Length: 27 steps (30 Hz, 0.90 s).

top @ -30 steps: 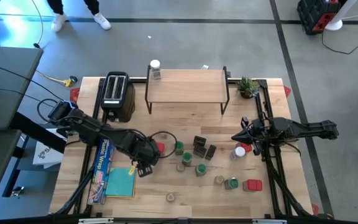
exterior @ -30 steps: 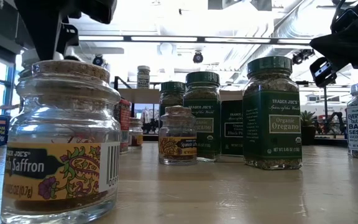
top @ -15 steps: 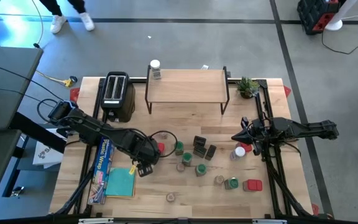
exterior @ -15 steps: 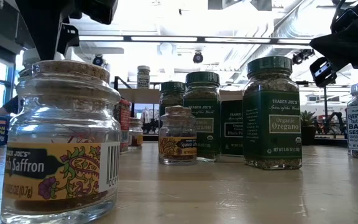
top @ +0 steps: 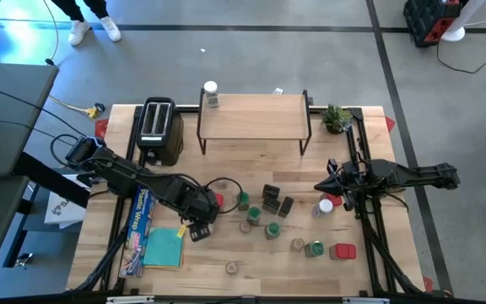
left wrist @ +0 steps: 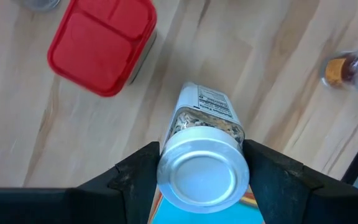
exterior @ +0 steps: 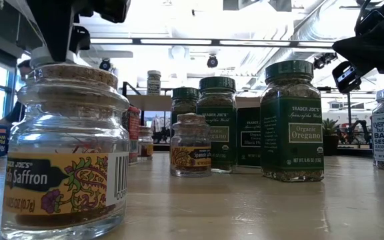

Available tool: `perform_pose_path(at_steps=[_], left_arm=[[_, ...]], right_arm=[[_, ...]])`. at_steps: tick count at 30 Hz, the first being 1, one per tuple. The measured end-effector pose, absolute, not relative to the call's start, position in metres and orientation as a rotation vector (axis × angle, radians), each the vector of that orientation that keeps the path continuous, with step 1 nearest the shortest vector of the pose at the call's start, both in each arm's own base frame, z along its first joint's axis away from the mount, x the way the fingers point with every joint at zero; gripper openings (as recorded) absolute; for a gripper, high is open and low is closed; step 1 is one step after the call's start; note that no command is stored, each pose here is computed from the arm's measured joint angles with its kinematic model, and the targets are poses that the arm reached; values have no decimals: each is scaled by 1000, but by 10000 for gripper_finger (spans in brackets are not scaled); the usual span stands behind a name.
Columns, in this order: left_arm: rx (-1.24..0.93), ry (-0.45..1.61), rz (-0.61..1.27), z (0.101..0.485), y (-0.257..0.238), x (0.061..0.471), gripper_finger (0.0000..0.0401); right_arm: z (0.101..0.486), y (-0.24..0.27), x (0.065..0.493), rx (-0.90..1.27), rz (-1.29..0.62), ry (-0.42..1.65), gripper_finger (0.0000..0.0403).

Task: Shelf spices
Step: Put the left white seasoning bottle on the shelf aligned with the other white seasoning bottle

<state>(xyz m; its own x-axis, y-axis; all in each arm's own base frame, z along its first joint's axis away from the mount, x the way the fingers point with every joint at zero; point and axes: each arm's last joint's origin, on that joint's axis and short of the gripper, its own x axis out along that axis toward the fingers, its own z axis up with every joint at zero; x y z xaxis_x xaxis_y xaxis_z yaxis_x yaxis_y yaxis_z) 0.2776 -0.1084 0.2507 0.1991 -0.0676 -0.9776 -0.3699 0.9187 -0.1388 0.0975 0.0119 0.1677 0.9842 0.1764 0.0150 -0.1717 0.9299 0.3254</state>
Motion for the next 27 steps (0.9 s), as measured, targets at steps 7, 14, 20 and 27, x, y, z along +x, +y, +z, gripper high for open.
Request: perform_pose_path(at_steps=[7, 14, 20, 27], left_arm=[[-376, 1361, 201, 251, -109, 278, 219], [-382, 1389, 196, 243, -109, 275, 227], [-413, 1401, 164, 239, -110, 275, 244], [-408, 1399, 139, 239, -110, 276, 245]], right_arm=[[168, 12, 97, 332, 179, 14, 0], [168, 12, 97, 332, 179, 14, 0], [168, 12, 97, 332, 179, 14, 0], [168, 12, 97, 332, 179, 14, 0]])
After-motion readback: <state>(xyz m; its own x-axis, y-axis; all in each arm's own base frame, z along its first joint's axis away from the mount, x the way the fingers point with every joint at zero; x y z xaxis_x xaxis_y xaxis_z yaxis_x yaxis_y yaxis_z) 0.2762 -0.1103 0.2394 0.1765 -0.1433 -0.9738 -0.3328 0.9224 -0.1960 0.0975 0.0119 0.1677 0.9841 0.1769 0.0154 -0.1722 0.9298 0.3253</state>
